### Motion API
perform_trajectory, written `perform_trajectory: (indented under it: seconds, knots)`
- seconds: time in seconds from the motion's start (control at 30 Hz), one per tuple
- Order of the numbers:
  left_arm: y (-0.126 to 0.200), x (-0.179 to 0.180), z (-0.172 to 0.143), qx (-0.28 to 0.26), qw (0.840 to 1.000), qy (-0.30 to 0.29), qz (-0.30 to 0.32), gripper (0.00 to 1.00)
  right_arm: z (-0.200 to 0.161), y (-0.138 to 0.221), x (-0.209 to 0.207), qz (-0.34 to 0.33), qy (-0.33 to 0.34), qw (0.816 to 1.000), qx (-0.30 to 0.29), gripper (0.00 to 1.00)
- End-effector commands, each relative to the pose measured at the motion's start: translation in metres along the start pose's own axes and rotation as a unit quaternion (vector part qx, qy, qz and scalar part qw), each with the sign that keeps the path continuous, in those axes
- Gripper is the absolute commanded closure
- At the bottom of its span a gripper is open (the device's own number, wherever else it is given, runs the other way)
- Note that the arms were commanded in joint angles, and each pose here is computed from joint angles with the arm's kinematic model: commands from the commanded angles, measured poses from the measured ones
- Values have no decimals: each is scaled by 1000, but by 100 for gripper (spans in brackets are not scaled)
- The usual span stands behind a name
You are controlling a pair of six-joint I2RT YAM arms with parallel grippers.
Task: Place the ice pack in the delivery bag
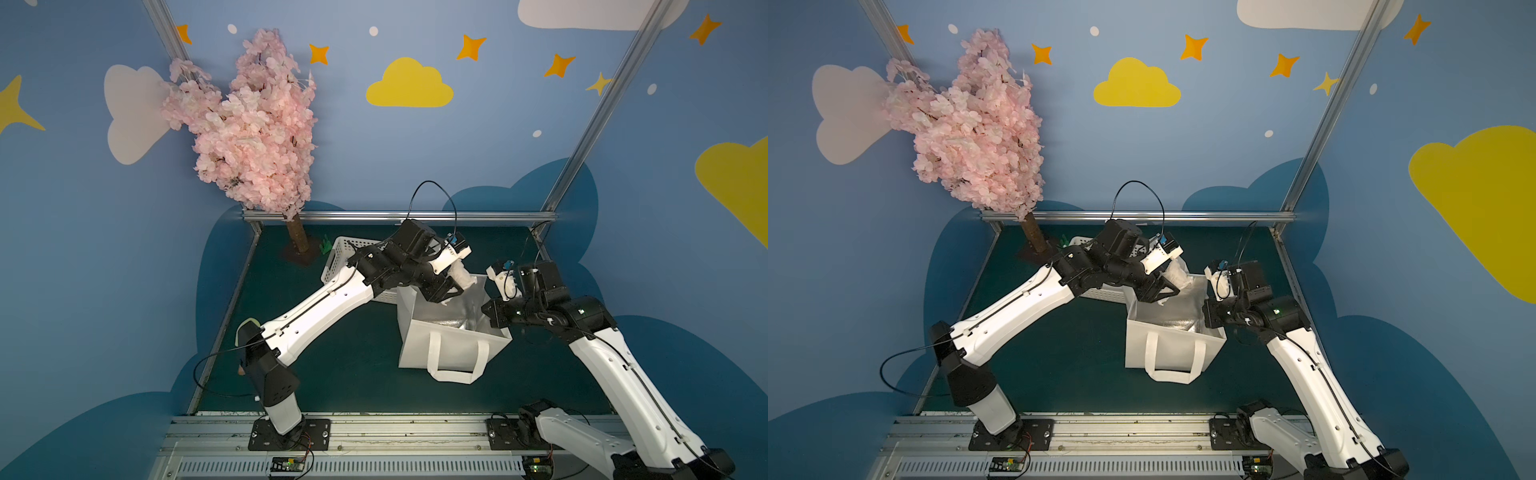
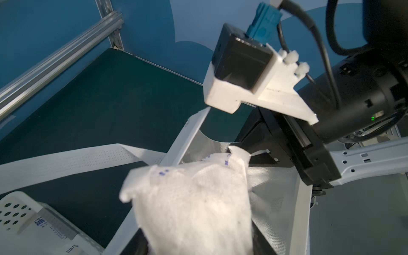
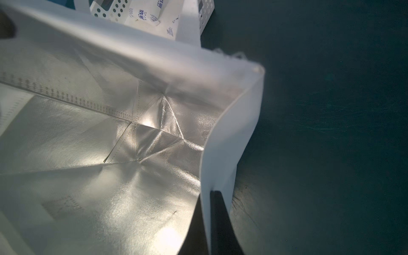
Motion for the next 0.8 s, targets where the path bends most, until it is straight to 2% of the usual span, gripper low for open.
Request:
perform_trajectory:
  seconds: [0.0, 0.27, 0.57, 0.77]
  knots:
    - [-3, -22, 6, -7, 997, -50, -52, 84, 2, 4, 4, 9, 11, 1000, -10, 100]
    - [-38, -21, -50, 65, 995, -68, -44, 82, 11, 8, 1, 11, 15, 1000, -18, 100]
    - [-78, -8, -77, 127, 989, -63, -38, 72, 7, 3, 7, 35, 19, 999, -12, 100]
    - [-106, 1, -107, 176, 982, -70, -17, 71, 8, 4, 7, 34, 21, 999, -13, 100]
Point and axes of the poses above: each gripper's point midway between its finger pads, its own y axis back along the fingers, its own x axis along the line the jaws close on, z = x × y, the point moved 1 cm from there along y, back along the fingers, and after that the axes turned 3 degrees about y, right-handed, at the moved point
